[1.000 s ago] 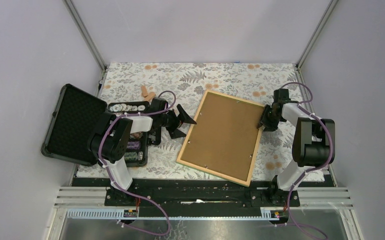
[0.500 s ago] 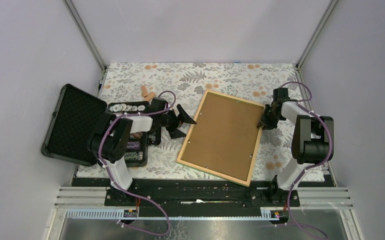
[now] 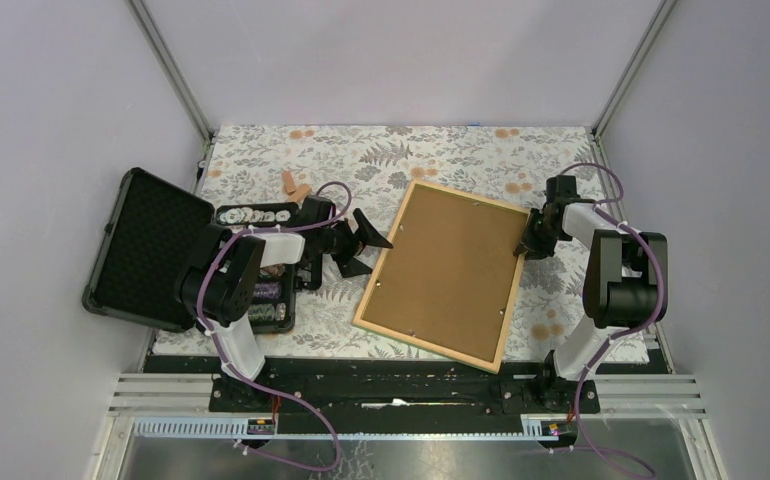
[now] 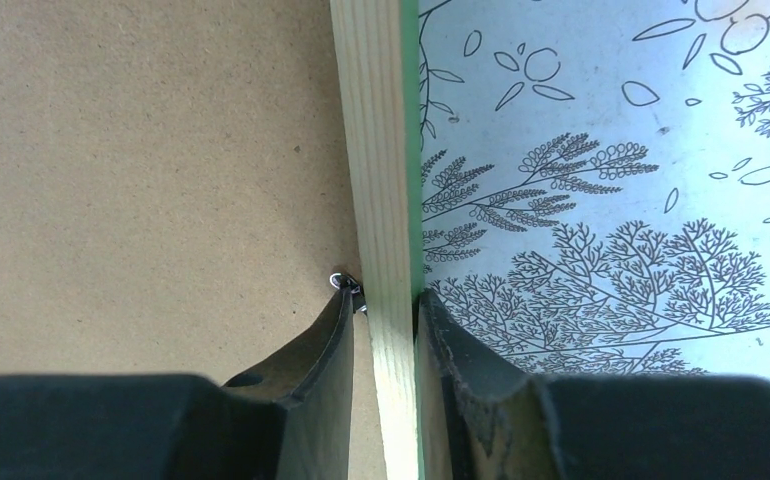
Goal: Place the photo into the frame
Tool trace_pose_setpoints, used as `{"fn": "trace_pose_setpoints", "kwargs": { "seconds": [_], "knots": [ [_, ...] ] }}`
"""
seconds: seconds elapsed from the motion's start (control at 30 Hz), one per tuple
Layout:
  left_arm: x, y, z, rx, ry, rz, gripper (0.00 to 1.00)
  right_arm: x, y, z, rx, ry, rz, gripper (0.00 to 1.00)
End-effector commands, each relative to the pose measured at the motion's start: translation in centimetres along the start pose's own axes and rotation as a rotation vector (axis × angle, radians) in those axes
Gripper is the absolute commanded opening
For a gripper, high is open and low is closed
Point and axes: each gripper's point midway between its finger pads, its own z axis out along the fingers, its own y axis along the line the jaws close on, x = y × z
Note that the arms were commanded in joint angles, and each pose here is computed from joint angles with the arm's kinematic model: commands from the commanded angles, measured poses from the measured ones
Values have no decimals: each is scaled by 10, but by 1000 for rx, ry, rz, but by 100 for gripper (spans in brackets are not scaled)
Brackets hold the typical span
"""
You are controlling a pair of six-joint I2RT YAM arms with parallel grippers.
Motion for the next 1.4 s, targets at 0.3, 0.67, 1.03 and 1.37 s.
{"fn": "trace_pose_setpoints", "kwargs": {
  "seconds": [0.3, 0.67, 1.03, 1.37],
  "knots": [
    [-13, -17, -14, 77, -52, 76, 99, -4, 24, -25, -66, -51, -44, 69],
    [-24, -7, -15, 51, -81, 69, 99, 105, 7, -41, 57, 89, 121, 75],
    [-24, -13, -18, 77, -80, 65, 99, 151, -12, -50, 75, 81, 226, 54],
    [-23, -18, -20, 101, -78, 64, 99, 150, -11, -41, 102, 90, 209, 53]
  ]
}}
